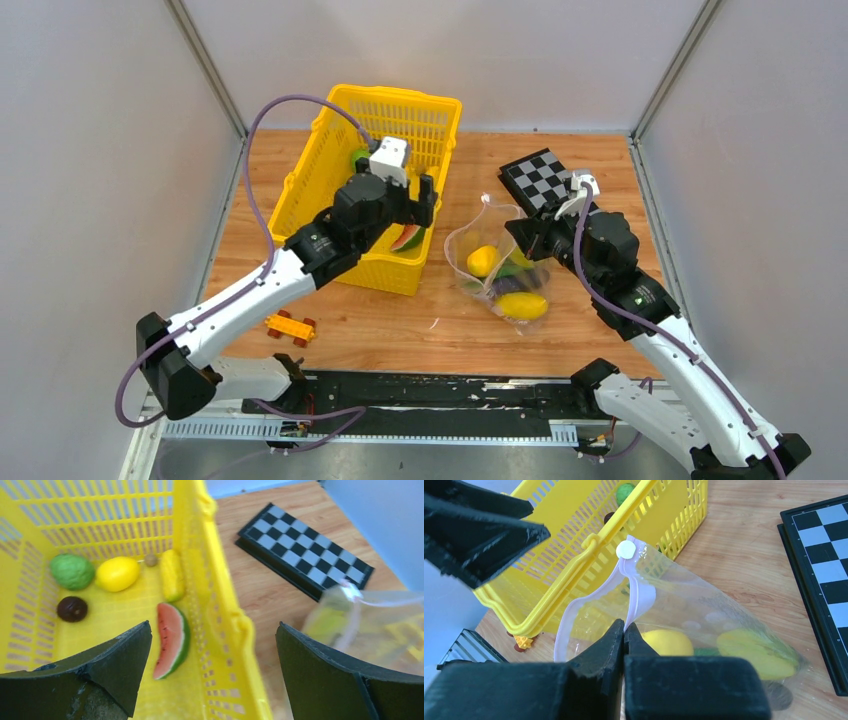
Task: Place the food in the zip-top bag and seal the zipper
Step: Pick up the fake fruit from the bin.
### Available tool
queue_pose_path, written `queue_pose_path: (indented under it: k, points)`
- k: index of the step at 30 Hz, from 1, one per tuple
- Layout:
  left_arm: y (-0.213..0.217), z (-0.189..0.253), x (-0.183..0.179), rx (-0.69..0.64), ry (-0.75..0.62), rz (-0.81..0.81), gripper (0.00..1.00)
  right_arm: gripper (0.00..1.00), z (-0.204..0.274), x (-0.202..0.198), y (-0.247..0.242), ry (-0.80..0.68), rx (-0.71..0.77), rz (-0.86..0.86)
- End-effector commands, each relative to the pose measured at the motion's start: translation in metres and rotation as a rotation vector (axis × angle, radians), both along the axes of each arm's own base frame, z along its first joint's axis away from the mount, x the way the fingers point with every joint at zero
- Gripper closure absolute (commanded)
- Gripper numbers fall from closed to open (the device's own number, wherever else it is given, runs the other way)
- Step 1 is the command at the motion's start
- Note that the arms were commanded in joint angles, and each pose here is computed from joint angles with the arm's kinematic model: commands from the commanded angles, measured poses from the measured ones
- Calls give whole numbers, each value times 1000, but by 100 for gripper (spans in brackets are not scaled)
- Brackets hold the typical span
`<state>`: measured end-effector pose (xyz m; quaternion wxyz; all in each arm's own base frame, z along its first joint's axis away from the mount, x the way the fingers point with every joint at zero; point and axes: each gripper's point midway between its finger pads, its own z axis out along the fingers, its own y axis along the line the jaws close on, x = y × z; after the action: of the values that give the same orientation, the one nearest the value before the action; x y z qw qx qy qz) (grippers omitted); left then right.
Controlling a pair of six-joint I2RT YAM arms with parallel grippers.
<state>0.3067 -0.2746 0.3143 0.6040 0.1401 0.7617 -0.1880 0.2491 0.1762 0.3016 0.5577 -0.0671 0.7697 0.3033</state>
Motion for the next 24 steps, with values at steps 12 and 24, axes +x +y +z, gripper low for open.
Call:
queue_pose_path:
  k: [12,24]
  points:
    - [46,-67,107,41,243,129,0,100,16,3,0,-31,30,-11]
    - [37,-131,191,204,249,-99,0,100,11,7,2,-8,20,-10]
